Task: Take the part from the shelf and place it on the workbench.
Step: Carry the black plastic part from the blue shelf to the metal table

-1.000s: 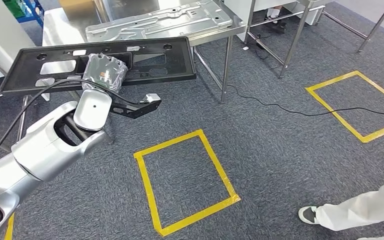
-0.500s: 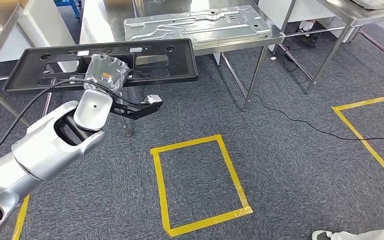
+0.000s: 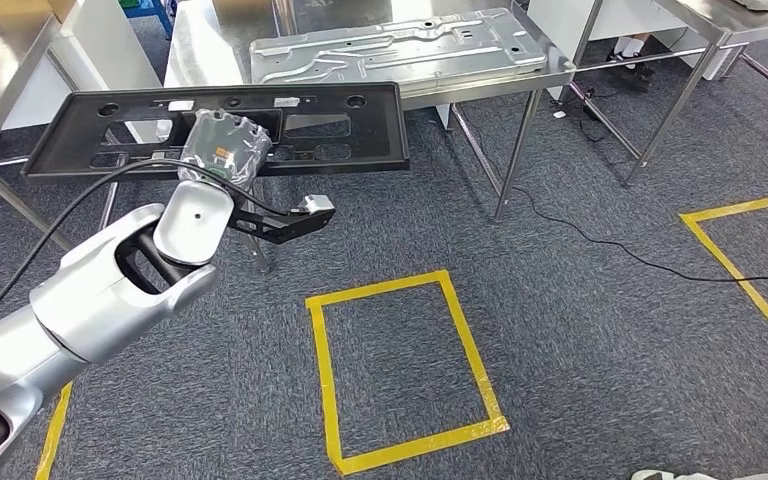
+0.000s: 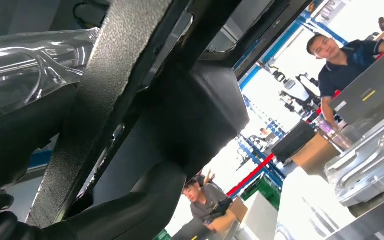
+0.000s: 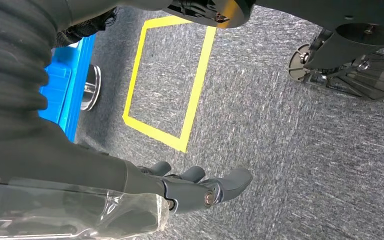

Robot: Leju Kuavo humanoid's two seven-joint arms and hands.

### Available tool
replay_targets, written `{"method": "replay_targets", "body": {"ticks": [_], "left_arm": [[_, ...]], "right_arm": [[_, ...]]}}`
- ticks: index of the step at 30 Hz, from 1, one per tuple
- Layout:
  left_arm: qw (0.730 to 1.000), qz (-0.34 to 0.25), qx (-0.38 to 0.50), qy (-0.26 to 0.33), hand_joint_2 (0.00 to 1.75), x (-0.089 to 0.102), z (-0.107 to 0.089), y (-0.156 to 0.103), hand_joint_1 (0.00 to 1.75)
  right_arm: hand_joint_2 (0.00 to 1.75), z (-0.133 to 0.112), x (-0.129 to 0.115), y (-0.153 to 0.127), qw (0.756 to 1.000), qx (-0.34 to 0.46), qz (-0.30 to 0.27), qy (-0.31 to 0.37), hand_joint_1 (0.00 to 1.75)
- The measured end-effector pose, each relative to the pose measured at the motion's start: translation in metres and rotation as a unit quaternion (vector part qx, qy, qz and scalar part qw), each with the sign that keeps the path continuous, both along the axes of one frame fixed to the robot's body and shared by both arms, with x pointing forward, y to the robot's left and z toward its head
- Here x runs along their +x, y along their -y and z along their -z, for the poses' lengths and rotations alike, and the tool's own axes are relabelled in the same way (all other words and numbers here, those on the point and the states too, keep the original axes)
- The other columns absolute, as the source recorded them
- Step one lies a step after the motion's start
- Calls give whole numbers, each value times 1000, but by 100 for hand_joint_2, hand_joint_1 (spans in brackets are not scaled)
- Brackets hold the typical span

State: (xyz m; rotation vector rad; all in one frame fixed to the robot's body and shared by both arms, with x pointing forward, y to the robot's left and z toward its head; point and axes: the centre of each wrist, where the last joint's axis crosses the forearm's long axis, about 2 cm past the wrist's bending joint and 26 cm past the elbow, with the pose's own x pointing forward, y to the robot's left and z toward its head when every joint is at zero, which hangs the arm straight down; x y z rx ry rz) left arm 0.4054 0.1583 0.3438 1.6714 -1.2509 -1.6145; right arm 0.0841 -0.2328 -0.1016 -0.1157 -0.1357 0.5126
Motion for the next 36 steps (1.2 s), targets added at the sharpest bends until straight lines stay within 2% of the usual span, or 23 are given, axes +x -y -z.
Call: {"method": "replay_targets", "body": {"ticks": [19, 25, 30, 36], "left_arm": [[999, 45, -7, 18, 175, -16, 2, 7, 175], [999, 47, -9, 21, 175, -19, 2, 7, 175], [999, 37, -9, 3, 175, -20, 14, 3, 175], [1000, 23, -12, 0, 175, -19, 15, -3, 175]], "right_arm": [[175, 1, -8, -1, 1000, -5, -9, -4, 0], [175, 2, -11, -2, 1000, -7, -9, -7, 0], [175, 3, -19, -2, 1000, -8, -8, -13, 0], [175, 1, -15, -10, 1000, -2, -9, -8, 0]]}}
